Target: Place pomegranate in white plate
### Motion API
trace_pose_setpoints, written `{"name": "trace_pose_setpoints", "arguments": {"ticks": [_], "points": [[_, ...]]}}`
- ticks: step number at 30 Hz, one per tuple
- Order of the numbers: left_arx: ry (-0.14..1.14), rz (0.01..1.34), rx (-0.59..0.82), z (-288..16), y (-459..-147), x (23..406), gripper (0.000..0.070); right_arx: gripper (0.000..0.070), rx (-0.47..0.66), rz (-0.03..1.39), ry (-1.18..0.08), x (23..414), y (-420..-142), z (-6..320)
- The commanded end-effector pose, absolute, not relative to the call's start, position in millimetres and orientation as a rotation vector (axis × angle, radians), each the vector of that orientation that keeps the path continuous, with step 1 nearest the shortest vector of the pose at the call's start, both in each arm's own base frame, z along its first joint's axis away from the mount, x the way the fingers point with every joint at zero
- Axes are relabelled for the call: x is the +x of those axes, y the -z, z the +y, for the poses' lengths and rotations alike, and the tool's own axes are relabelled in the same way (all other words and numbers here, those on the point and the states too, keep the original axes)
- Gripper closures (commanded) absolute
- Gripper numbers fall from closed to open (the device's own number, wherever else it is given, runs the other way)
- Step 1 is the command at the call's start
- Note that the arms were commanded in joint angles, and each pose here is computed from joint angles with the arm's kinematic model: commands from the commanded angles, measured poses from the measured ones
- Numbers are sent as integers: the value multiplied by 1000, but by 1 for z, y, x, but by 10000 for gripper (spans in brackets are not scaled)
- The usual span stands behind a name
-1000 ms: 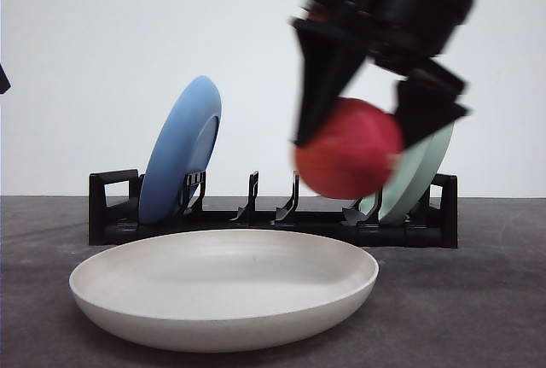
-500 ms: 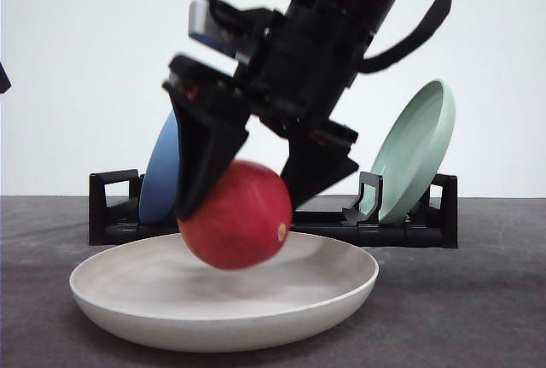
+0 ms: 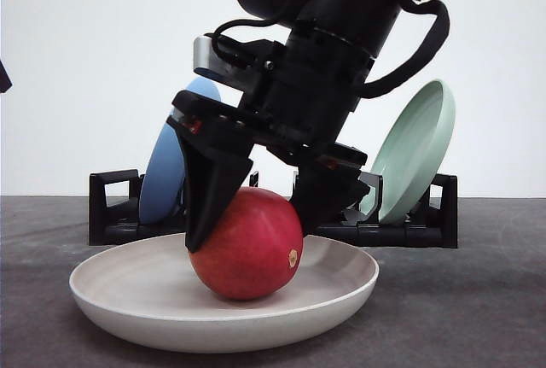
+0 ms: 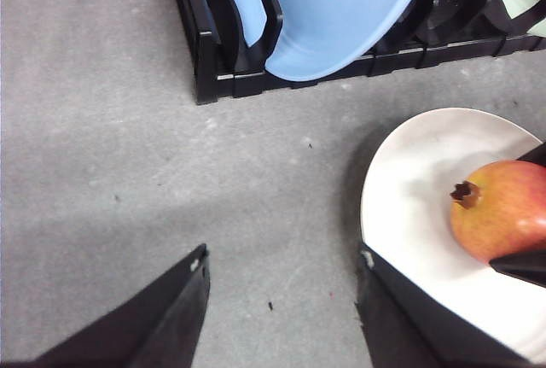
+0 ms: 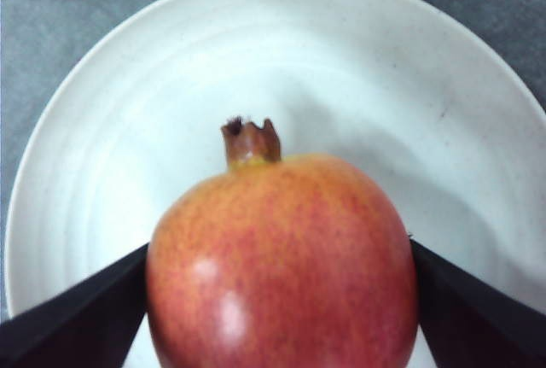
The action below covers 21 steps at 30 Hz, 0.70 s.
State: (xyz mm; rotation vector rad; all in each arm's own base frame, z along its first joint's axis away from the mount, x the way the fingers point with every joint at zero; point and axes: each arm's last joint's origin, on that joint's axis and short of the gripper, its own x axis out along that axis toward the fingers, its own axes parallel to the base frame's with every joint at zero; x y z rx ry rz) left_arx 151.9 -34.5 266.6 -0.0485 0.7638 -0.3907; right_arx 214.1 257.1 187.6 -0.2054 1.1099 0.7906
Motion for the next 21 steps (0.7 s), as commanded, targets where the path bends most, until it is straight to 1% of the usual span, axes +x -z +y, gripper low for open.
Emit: {"name": "trace_pose_setpoints", "arguments": {"ticks": [1,4,9,11,13,15,18,21], "points": [[403,740,-40,-35,-272,154,390,61,-197,1112,-798,214,-187,263],[403,740,-40,-35,-272,154,390,36,-193,1108,-802,214,-189,263],[403,740,-40,-35,-272,154,390,39,-174,1061,-819,213,-203,261],[403,740,-40,-35,-272,154,390,53,-181,1002,-832,212,-214,259],[403,740,-40,-35,-272,154,390,80,-183,915,-837,210,-227,256],[403,740,-40,-35,-272,154,390,87,-158,816,-852,207,-237,252],[403,740,-40,-35,-272,154,390,87,-98,700,-868,203,-244,238],[403,740,-40,-35,-272,154,390,87,-56,656,-863,199,-243,219]]}}
